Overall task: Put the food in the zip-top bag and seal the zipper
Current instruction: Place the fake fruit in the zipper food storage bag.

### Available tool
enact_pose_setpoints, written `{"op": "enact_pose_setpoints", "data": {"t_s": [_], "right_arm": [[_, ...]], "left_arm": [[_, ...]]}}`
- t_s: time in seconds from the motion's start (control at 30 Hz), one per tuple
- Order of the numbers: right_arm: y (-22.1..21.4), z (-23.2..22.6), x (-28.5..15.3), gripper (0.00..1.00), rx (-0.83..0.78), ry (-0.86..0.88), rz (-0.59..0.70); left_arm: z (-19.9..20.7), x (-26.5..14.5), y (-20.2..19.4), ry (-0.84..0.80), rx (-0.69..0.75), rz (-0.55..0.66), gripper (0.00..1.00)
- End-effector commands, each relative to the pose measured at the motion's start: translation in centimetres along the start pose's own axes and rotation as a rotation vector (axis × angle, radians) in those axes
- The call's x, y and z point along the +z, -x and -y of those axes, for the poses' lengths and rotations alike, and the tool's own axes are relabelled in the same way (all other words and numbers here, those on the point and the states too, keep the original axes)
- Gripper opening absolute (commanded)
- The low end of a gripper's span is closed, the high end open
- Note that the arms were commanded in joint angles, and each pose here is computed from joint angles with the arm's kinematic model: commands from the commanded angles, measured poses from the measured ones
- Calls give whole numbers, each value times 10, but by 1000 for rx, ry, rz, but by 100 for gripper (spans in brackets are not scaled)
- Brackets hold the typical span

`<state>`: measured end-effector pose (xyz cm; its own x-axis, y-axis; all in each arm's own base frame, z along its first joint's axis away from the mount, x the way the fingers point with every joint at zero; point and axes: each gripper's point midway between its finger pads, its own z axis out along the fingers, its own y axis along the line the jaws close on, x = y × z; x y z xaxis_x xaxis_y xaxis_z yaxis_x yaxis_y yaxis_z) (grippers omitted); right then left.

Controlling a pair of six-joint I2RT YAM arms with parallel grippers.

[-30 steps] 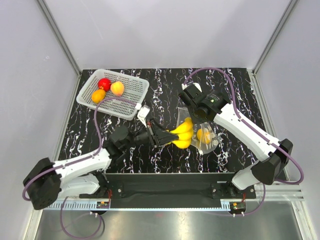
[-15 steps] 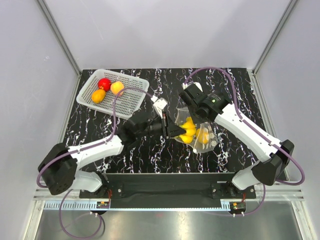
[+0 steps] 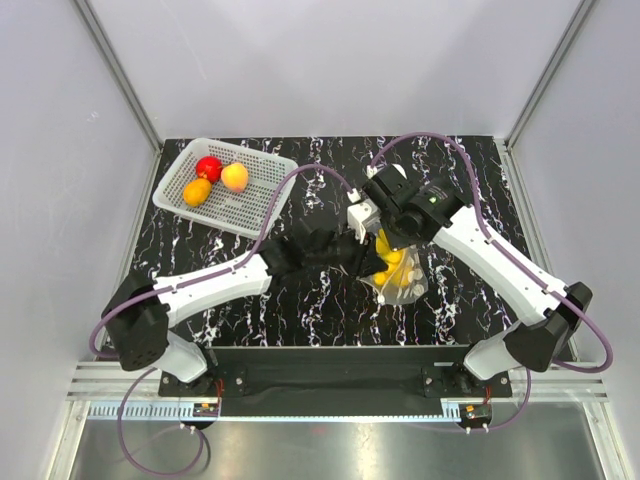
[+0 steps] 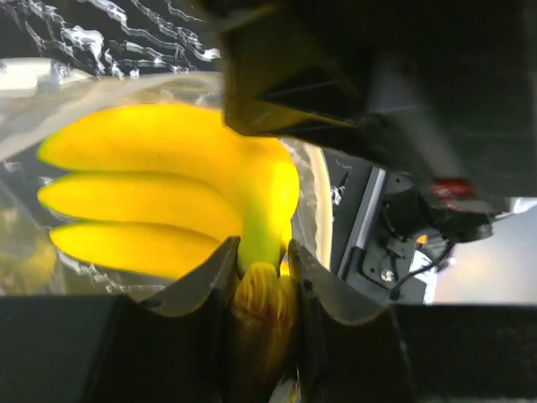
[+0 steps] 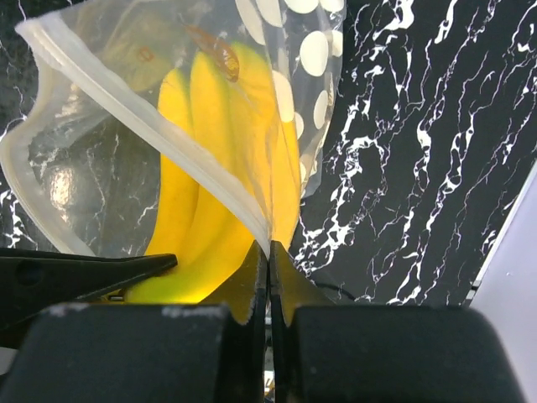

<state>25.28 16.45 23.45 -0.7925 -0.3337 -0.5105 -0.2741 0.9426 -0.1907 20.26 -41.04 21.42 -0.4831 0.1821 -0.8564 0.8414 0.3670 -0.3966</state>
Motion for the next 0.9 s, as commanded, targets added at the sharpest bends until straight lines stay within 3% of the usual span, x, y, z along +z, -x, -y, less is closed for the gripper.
{"op": "enact_pose_setpoints", "data": {"t_s": [0.0,0.23,0.67,0.83,0.87], "right_arm": [[19,-11,-24,0,25,101,90],[17,-12,-28,0,24,121,92],[12,-3,-27,0,16,86,99],[13,-3,-26,0,19,84,101],[13,-4,-26,0,21,84,102]], "left_arm": [[4,4,6,-19,124,25,31],[-5,14,-9,-2,88,-4,62],[21,-38,13,-21,42,85,72],[9,-74,8,121,-33,81,74],[0,-79,-8,180,-64,22,74]]}}
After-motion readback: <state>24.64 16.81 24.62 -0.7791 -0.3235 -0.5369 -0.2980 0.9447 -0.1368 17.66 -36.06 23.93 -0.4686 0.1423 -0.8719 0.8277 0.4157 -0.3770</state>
